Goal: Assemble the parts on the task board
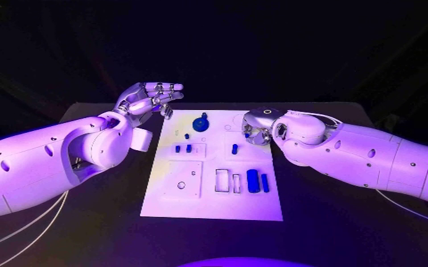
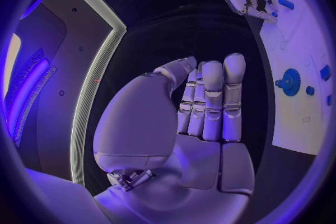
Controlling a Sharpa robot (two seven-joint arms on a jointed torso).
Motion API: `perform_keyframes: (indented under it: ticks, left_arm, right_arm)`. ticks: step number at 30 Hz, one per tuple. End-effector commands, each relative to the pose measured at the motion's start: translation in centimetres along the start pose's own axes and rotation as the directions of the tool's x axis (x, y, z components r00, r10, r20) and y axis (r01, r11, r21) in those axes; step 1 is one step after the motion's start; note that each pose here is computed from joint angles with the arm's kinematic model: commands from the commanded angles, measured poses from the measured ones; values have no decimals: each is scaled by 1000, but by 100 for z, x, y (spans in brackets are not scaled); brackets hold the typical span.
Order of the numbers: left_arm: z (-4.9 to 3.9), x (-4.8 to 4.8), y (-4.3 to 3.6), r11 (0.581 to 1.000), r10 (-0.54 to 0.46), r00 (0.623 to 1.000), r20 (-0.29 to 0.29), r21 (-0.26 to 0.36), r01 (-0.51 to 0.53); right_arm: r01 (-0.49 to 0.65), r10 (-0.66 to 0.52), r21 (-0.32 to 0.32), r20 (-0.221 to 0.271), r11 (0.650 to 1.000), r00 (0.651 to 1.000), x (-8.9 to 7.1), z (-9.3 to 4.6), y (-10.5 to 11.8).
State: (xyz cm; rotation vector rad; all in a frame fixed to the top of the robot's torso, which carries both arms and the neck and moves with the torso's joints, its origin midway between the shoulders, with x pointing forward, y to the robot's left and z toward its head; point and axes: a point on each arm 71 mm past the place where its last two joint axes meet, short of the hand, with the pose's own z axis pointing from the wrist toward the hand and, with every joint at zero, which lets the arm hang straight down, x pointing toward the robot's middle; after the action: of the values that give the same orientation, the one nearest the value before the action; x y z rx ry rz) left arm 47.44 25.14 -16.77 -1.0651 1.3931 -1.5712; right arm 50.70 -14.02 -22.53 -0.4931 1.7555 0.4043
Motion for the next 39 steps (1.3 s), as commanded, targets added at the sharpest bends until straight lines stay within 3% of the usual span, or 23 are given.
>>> perform_keyframes:
  ticks: [1,13,31,39]
  left_arm:
    - [0,12,-5,1000,-13,1000,-13,2,13]
    - [-1,-5,7,1000,-11,1000,-10,-15,11]
    - [7,-33,22,1000,-8,1000,-4,-29,8]
    - [9,-37,25,999,-8,1000,-4,-31,8]
  right_arm:
    - [5,-5,-16,-18,1000,1000,44,6,25]
    - [1,-1,-8,-20,1000,1000,75,4,5]
    - [-55,58,-24,142,998,988,-41,-88,-18]
    - [-91,98,-50,178,995,979,-199,-249,13]
